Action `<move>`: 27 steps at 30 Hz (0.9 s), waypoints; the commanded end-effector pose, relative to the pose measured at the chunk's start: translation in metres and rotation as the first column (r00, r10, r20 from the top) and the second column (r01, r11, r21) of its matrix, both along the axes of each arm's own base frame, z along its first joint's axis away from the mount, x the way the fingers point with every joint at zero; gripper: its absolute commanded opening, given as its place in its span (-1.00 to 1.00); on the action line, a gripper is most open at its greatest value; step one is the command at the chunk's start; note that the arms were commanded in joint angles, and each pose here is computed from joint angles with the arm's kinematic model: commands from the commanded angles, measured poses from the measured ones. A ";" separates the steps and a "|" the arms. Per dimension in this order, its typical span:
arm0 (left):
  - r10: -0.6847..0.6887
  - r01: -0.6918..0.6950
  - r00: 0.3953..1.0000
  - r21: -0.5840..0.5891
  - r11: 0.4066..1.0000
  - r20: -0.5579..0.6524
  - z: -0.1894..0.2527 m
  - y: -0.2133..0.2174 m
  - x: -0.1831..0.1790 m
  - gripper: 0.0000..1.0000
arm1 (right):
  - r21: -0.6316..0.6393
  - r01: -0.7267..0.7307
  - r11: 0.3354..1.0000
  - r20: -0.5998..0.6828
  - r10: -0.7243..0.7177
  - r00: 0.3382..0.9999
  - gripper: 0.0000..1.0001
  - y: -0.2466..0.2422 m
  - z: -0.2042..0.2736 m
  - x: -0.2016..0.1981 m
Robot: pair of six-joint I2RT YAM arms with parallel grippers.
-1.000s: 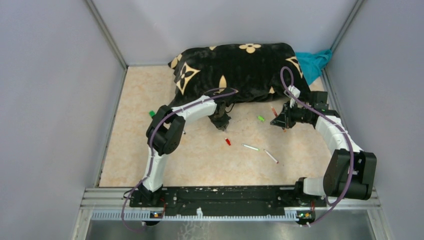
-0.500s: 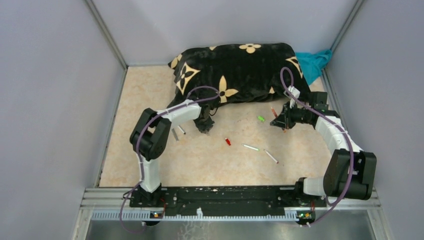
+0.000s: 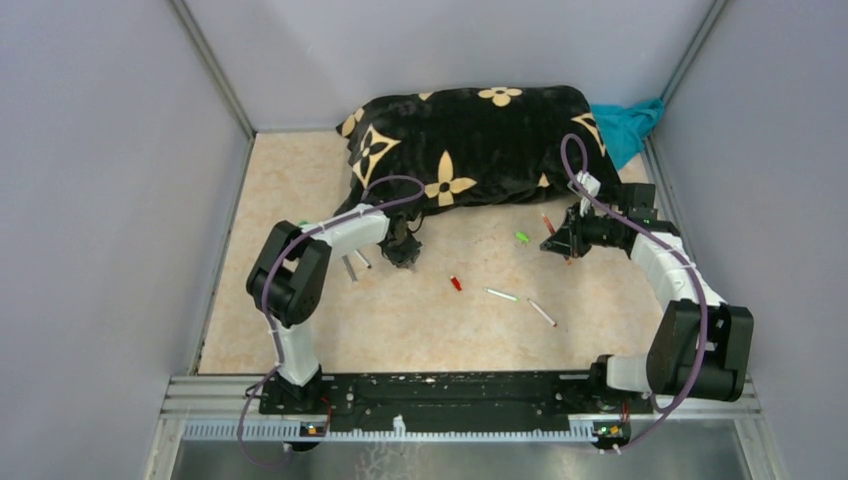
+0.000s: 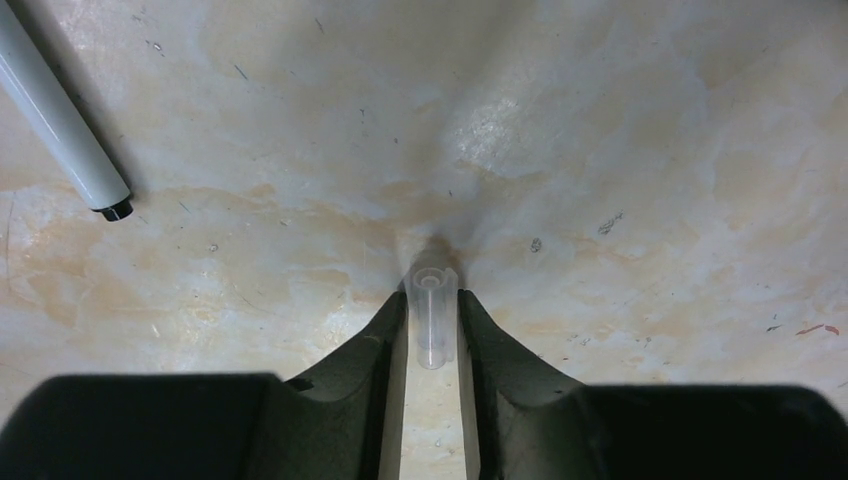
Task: Insert the pens into the pen caps
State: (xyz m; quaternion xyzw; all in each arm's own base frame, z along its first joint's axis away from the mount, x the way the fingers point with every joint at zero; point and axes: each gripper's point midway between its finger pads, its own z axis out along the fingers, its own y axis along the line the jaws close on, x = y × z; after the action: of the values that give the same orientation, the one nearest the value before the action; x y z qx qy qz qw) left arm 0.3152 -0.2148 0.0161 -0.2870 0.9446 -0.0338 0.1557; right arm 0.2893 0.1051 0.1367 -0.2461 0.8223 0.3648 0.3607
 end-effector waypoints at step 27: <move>-0.237 0.283 0.944 -0.195 0.939 0.231 0.002 -0.013 -0.033 -0.98 | -0.008 -0.432 0.902 0.101 0.431 0.897 -1.00 0.083 0.039 -0.059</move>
State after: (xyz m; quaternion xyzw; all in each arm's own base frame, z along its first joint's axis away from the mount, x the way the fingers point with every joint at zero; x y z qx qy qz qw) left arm 0.2938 -0.2278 0.0229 -0.1906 0.9394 -0.1810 0.2201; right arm 0.2378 0.1707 0.1636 -0.4107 0.7547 0.4076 0.3091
